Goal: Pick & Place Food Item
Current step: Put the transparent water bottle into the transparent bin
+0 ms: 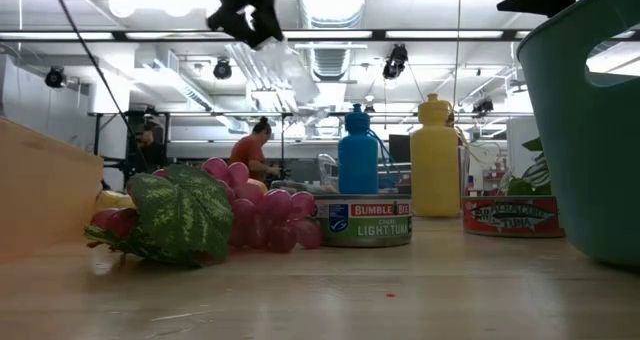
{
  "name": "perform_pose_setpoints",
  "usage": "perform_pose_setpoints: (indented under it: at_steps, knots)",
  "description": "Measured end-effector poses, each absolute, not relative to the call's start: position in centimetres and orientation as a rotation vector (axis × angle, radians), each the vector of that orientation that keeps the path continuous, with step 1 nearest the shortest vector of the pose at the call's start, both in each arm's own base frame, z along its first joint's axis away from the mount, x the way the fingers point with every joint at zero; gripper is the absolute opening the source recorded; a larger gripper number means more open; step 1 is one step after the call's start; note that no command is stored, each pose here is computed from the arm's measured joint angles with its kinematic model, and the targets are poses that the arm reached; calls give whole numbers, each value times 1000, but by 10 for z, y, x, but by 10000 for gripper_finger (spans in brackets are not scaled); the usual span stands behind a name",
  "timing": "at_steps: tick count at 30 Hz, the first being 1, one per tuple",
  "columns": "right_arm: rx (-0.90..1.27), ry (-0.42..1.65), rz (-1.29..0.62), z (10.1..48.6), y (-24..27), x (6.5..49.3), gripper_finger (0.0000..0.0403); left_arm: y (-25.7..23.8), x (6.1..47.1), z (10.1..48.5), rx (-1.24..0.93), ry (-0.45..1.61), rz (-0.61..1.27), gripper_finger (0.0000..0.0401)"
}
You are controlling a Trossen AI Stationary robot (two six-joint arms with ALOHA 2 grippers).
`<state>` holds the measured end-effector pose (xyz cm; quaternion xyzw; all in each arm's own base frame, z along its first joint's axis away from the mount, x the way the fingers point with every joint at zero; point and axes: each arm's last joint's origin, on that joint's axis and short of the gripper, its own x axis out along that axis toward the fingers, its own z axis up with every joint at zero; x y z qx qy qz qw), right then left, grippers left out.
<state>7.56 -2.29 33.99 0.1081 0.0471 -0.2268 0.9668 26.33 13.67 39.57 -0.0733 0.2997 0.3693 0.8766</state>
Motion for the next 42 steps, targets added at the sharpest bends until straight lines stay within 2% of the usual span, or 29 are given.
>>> perform_pose_setpoints:
  at_steps: [16,42]
  knots:
    - [219,95,-459,340,-23,76,329,182,335,406,-44,758,650,324]
    - [219,95,-459,340,-23,76,329,194,367,379,-71,778,475,325]
